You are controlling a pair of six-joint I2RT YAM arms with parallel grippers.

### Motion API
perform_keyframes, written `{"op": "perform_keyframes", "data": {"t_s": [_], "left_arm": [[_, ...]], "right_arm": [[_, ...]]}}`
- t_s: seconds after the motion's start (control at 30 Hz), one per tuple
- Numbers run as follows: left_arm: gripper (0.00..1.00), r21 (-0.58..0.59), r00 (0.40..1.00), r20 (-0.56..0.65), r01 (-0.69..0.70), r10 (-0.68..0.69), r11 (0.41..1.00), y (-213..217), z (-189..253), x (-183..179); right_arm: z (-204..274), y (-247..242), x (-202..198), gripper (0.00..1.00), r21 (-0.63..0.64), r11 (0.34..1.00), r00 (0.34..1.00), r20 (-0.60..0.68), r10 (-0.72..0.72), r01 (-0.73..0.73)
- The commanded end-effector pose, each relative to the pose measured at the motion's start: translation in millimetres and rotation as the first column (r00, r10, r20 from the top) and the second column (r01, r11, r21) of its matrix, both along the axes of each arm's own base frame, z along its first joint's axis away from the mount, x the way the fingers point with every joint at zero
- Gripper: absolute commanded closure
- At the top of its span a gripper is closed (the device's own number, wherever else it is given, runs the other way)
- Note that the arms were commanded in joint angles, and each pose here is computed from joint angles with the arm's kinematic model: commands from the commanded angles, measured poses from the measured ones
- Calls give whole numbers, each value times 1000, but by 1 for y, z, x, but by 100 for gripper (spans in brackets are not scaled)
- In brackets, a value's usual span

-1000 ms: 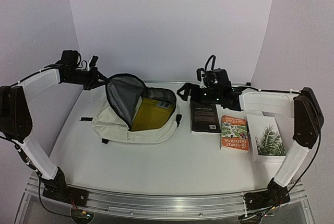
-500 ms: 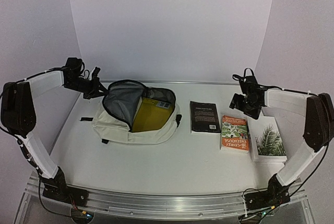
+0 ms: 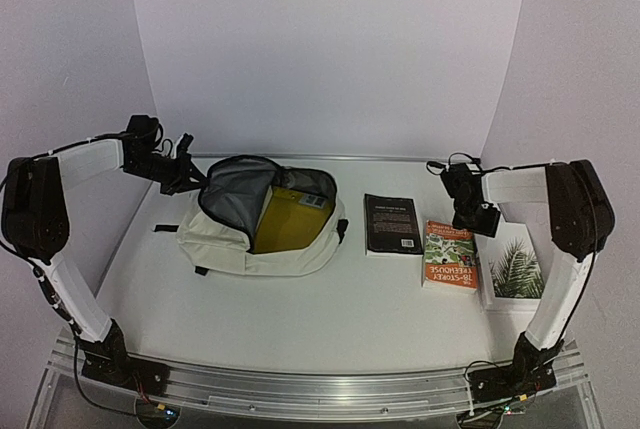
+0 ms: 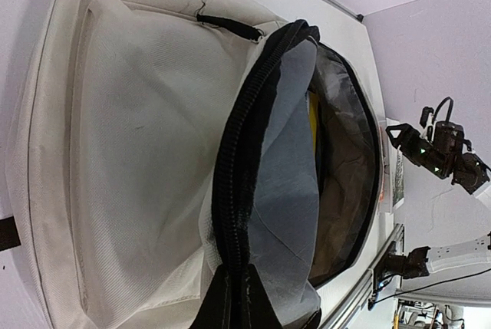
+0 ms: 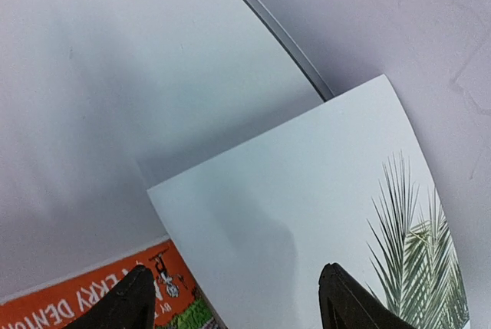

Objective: Pack the student bag
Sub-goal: Move the book to the center of the board.

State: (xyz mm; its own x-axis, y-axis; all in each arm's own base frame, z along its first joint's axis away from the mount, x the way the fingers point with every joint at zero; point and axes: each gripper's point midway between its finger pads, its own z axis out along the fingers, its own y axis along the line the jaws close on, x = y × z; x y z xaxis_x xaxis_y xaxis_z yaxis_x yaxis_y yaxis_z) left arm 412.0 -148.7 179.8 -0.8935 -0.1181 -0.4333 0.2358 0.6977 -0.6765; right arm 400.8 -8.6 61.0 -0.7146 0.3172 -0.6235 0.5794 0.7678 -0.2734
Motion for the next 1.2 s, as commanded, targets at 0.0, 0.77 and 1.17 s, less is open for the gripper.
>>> {"op": "perform_keyframes", "data": {"t_s": [0.0,0.77,1.17], "left_arm": [[100,-16,998,50,24,-23,1000,-3,14,-4],[100,-27,998,51,30,-29,999,-4,16,-6],[100,-57,999,26,43,-41,997,-8,12,-6]], "right_arm": [[14,-14,18,35,-122,992,999,17,-34,35],[-5,-29,35,85,-326,945,995,-67,-69,43],[76,-37,27,100,-381,922,997,6,-78,74]]}}
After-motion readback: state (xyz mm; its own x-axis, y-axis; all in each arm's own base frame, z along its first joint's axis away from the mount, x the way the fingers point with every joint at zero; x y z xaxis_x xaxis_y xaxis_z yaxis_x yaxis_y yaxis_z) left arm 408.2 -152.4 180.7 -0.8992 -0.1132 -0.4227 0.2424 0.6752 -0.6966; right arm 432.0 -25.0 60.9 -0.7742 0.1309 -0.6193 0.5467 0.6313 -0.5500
